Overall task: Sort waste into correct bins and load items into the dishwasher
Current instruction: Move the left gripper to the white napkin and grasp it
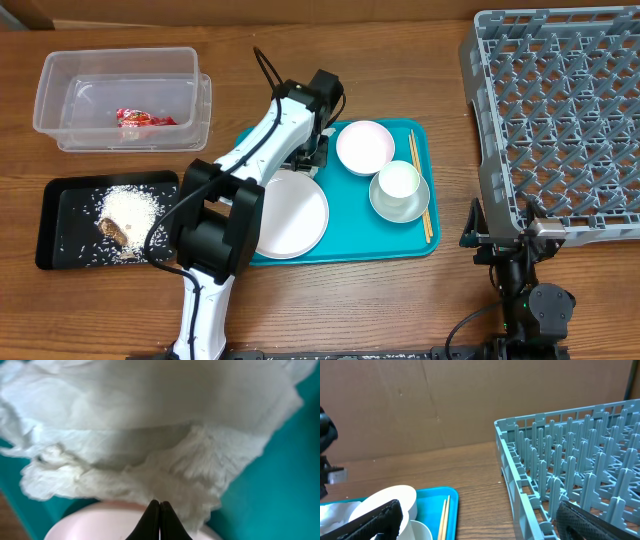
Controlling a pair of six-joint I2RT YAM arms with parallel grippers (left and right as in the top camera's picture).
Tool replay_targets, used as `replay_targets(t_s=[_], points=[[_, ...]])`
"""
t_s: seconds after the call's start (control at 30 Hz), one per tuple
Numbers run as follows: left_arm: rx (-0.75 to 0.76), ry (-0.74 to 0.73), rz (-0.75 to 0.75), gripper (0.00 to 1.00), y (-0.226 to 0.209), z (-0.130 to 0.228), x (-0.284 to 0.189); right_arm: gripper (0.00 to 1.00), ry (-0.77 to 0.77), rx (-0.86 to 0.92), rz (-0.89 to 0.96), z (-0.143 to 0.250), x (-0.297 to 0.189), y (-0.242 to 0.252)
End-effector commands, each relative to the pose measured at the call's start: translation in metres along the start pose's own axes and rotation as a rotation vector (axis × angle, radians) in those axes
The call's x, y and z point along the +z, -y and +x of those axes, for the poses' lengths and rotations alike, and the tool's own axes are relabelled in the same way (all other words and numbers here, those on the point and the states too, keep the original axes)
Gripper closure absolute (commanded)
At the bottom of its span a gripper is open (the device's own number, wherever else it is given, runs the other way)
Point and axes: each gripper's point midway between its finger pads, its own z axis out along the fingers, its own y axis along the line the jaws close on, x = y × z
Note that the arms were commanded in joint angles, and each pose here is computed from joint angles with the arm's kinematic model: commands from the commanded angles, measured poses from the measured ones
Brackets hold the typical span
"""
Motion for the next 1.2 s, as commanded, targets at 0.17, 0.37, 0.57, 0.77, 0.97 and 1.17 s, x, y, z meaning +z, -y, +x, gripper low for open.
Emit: replay_targets(t_s=[0.17, 0.37, 0.57, 0.77, 0.97, 1.17], points=[[-0.13, 0.104, 0.049, 0.96, -0.007, -0.035, -0.055, 0.0, 0.008, -0.003, 0.012, 0.001, 0.0, 0.003], [-0.103, 0.006, 0.126, 0.46, 0.008, -0.015, -0.049, 0.0, 0.008, -0.003, 0.012, 0.001, 0.0, 0.003], [-0.085, -0.045, 0.112, 0.34, 0.015, 0.004, -0.019, 0.0, 0.008, -0.002, 0.012, 0.001, 0.0, 0.003], [-0.064, -0.031, 0.101, 0.38, 0.014, 0.005, 0.007, 0.0, 0.008, -0.002, 0.012, 0.001, 0.0, 0.003], [-0.063, -0.001, 0.1, 0.44, 0.014, -0.002, 0.007, 0.0, 0.008, -0.003, 0.012, 0.001, 0.0, 0.003], [-0.051, -0.013, 0.098, 0.48, 0.014, 0.001, 0.008, 0.0, 0.008, -0.003, 0.012, 0.001, 0.0, 0.003]])
